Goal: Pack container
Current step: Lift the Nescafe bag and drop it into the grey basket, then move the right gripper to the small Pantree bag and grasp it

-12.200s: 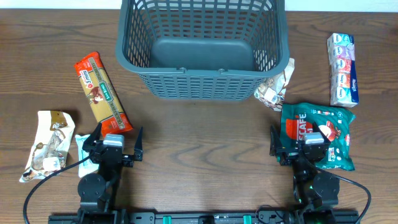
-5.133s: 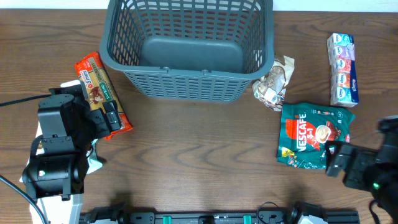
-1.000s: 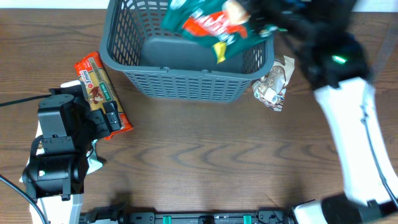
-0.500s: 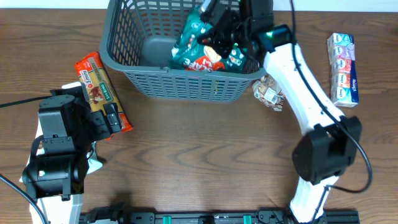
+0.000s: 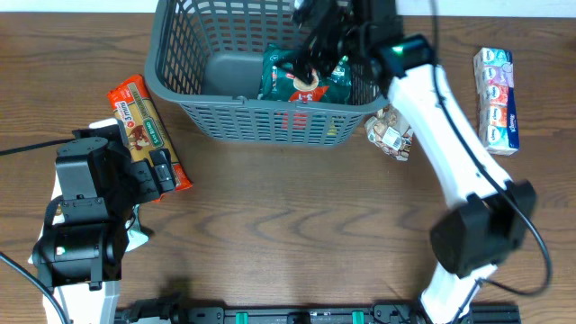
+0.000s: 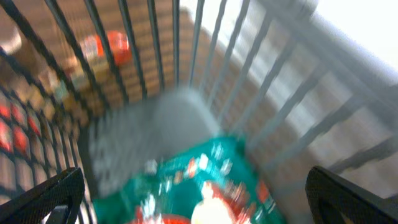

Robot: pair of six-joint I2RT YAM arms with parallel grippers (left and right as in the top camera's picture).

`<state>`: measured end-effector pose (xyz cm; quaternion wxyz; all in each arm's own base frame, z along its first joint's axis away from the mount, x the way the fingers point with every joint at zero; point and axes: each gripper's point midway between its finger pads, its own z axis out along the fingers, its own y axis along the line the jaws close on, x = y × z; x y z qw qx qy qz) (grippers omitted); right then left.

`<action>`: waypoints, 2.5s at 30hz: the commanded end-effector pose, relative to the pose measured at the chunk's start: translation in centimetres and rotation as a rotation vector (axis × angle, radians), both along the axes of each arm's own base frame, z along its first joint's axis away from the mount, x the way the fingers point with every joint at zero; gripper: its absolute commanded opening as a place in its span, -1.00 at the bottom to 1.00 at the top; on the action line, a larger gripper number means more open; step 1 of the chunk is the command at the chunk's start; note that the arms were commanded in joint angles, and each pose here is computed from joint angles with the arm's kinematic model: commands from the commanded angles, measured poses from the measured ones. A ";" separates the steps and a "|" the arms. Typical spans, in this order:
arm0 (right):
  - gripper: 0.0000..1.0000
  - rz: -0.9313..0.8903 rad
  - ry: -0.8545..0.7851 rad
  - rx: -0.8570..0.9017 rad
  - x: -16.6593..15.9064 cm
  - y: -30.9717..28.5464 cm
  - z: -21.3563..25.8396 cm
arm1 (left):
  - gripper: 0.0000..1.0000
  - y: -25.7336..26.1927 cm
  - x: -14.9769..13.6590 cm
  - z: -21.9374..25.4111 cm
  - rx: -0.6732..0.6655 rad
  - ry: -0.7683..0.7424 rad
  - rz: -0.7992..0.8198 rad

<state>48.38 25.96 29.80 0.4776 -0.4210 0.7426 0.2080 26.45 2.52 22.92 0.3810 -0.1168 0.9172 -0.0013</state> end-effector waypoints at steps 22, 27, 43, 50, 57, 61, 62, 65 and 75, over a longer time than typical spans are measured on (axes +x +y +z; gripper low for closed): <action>0.99 -1.323 0.482 0.089 -5.4 -29.5 -1.3 | 0.97 0.4 0.0 0.6 0.021 -0.012 0.003; 0.99 -1.307 0.641 0.001 -4.2 -28.8 -8.5 | 0.97 0.4 0.0 0.6 0.021 -0.012 0.003; 0.97 -1.181 0.877 -0.092 -1.5 -24.5 -21.8 | 0.97 0.4 0.0 0.6 0.021 -0.012 0.003; 0.98 -1.179 0.916 -0.122 -1.2 -24.3 -25.1 | 0.97 0.4 0.0 0.6 0.021 -0.012 0.003; 0.99 -1.179 0.973 -0.160 -1.5 -24.2 -28.4 | 0.97 0.4 0.1 0.6 0.021 -0.012 0.003; 0.64 -1.160 0.960 -0.150 -1.1 -23.9 -28.4 | 0.97 0.4 0.1 0.6 0.021 -0.012 0.003; 0.41 -1.150 0.960 -0.143 -1.0 -23.8 -28.4 | 0.97 0.4 0.0 0.6 0.021 -0.012 0.003; -0.45 -1.141 0.966 -0.134 -1.0 -23.6 -28.3 | 0.97 0.4 0.0 0.6 0.021 -0.012 0.003; -0.98 -1.112 0.959 -0.114 -0.7 -23.2 -27.6 | 0.97 0.4 0.0 0.6 0.021 -0.012 0.003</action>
